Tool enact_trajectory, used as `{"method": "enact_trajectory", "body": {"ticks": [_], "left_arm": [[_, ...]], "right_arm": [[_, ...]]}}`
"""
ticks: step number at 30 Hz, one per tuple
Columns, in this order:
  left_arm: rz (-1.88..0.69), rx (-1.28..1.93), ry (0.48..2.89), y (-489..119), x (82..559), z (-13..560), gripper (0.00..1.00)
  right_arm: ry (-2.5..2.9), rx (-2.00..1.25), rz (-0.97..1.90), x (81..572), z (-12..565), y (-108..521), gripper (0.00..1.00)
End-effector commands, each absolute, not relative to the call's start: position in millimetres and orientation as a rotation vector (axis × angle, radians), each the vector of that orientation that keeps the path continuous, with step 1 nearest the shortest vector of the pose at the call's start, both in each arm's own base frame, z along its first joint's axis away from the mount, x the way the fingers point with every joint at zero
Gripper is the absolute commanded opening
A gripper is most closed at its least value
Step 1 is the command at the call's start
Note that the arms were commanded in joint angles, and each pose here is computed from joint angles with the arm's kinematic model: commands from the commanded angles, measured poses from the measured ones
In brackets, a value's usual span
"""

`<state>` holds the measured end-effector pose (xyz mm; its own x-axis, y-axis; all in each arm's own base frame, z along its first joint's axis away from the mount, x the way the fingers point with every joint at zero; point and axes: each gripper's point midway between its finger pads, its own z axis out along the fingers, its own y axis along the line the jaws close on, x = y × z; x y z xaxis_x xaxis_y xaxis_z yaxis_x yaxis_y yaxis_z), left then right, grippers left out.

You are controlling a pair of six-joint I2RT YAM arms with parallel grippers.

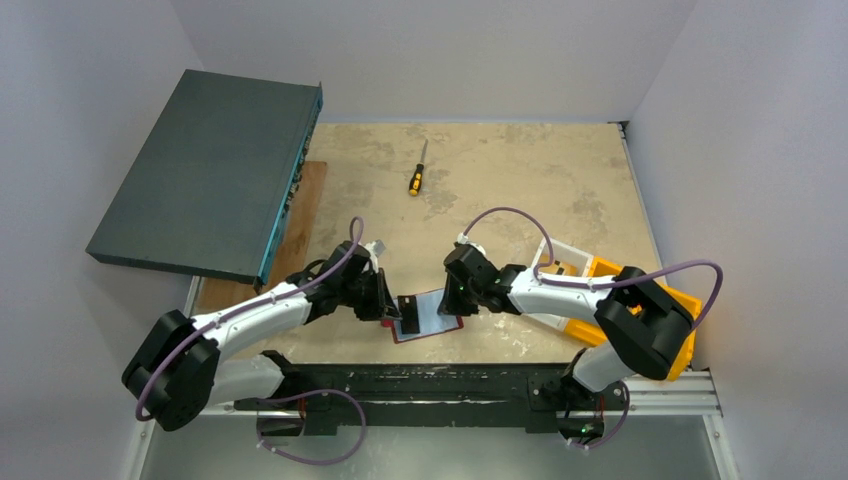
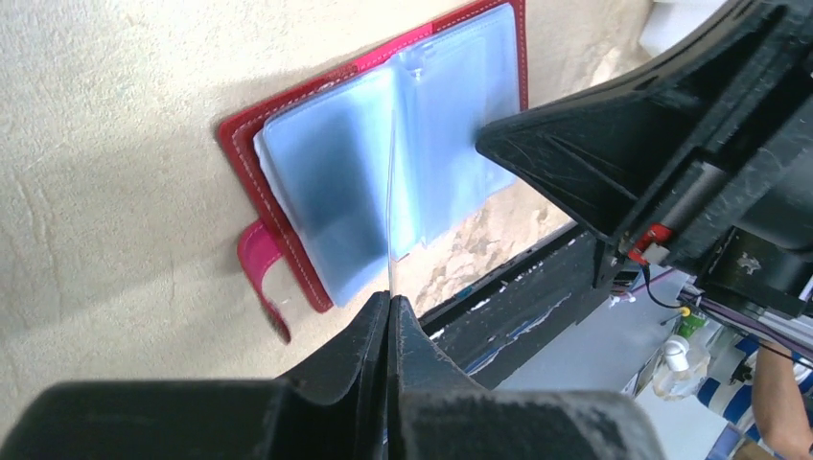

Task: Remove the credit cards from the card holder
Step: Remove the credit card from the card holder, then place the credit card in the storage box.

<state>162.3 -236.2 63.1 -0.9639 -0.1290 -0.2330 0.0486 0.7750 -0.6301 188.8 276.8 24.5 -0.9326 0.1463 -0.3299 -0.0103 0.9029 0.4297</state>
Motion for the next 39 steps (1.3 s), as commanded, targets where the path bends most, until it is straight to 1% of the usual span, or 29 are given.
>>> {"method": "enact_trajectory", "body": {"ticks": [1, 4, 9, 12, 14, 18, 20, 26, 31, 35, 37, 39], "left_arm": [[-0.968, 0.006, 2.644, -235, 169, 87, 0.00], [-0.989, 0.027, 2.617, -237, 169, 99, 0.00], [-1.056, 0.047, 2.549, -241, 174, 126, 0.00], [-1.132, 0.040, 2.485, -243, 178, 149, 0.00], [-1.176, 0.039, 2.441, -243, 180, 166, 0.00], [-1.310, 0.026, 2.345, -243, 187, 203, 0.00], [-1.380, 0.020, 2.301, -244, 190, 218, 0.00], [-1.572, 0.010, 2.186, -250, 197, 253, 0.00], [-1.639, 0.035, 2.121, -254, 200, 271, 0.00], [-1.654, 0.045, 2.120, -256, 201, 272, 0.00], [-1.660, 0.047, 2.120, -257, 201, 272, 0.00], [-1.662, 0.051, 2.124, -258, 201, 271, 0.00]], "right_arm": [[2.671, 0.059, 0.521, 199, 43, 264, 0.11], [2.580, 0.027, 0.615, 213, 79, 280, 0.24], [2.412, -0.005, 0.796, 233, 131, 292, 0.50], [2.303, -0.010, 0.982, 245, 153, 288, 0.60], [2.186, -0.032, 1.112, 251, 176, 287, 0.69], [2.016, -0.140, 1.267, 248, 214, 286, 0.84], [1.941, -0.181, 1.341, 244, 232, 288, 0.88], [1.812, -0.305, 1.552, 223, 262, 300, 0.88], [1.817, -0.345, 1.625, 217, 261, 307, 0.86], [1.800, -0.353, 1.684, 212, 263, 309, 0.77], [1.793, -0.356, 1.706, 210, 264, 310, 0.70], [1.783, -0.357, 1.729, 208, 266, 311, 0.65]]}}
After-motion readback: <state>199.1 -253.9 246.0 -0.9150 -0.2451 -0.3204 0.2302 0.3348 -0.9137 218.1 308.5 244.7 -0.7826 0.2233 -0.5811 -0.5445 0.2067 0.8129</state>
